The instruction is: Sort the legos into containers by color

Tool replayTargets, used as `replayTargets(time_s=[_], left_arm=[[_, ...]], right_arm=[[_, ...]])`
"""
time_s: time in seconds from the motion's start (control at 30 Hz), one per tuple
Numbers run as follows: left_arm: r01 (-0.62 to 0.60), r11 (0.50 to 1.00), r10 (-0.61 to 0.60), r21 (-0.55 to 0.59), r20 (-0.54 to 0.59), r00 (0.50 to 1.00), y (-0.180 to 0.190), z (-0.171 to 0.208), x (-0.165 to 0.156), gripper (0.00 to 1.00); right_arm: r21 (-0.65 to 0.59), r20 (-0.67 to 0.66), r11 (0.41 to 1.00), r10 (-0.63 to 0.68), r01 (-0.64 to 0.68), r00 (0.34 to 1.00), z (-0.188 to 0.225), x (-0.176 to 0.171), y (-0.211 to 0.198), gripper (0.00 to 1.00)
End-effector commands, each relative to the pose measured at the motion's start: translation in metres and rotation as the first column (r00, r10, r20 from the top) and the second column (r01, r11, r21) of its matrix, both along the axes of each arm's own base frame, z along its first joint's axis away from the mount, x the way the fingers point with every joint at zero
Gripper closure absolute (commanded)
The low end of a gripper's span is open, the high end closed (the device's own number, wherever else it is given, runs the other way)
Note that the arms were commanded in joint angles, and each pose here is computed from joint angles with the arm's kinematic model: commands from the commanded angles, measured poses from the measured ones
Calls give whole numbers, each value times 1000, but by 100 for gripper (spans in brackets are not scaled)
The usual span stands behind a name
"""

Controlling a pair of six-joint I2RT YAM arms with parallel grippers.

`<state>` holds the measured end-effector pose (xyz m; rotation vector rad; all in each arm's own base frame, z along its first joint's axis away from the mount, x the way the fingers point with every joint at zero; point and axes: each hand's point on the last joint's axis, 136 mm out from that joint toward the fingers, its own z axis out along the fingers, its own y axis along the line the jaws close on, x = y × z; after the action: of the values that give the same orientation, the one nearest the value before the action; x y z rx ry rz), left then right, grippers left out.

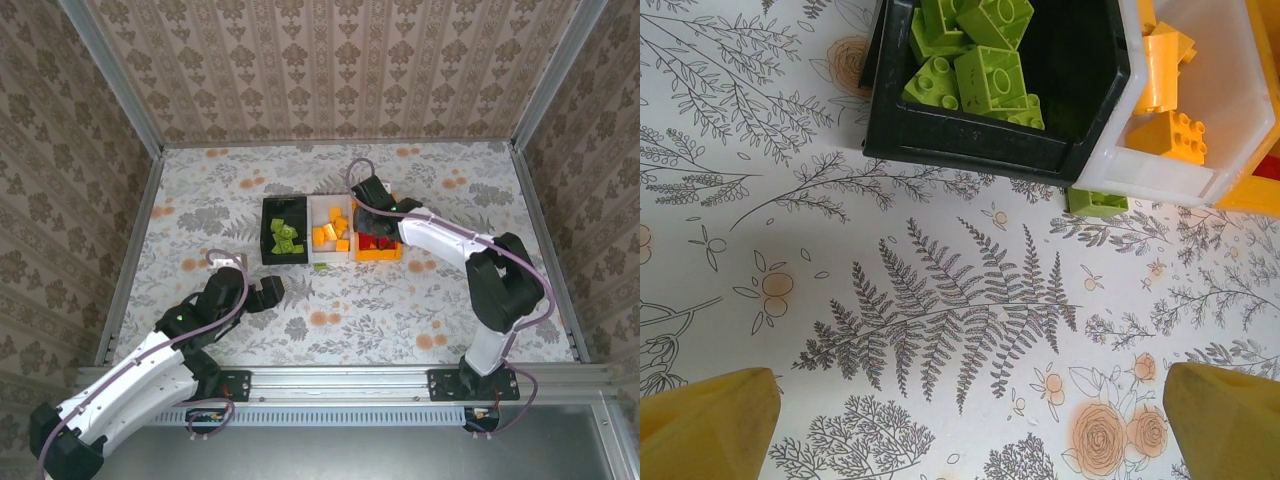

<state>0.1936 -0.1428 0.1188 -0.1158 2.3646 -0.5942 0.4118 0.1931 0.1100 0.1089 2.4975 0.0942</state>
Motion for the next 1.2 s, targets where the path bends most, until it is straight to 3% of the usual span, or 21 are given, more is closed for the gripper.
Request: replayTargets(time_s=[0.0,0.17,0.37,0.5,0.6,0.77,1.17], left_arm=[[-2,1000,2,-9,-15,1000,0,-3,-4,0],[-4,1000,4,-9,-7,1000,1,0,-3,0],[-11,1000,12,-13,14,1000,3,6,-2,0],[-18,1000,18,-11,18,1000,6,7,-2,0],[-22,1000,22,-10,17,1000,8,6,-3,0],[-24,1000,24,-3,5,1000,10,2,-5,0],[-29,1000,29,1,-19,999,13,-6,-9,0]], right_arm=[[-13,5,1000,7,-7,1000,13,7,2,35],[22,62,999,46,-47,997,40,-3,17,24],[53,145,986,148,-157,978,57,-59,57,21],[76,123,975,197,-207,973,23,-104,84,7],[55,73,972,225,-229,972,-13,-124,103,7],[2,36,978,208,-208,978,-55,-121,115,10],[-76,74,989,136,-130,988,-89,-90,123,17]])
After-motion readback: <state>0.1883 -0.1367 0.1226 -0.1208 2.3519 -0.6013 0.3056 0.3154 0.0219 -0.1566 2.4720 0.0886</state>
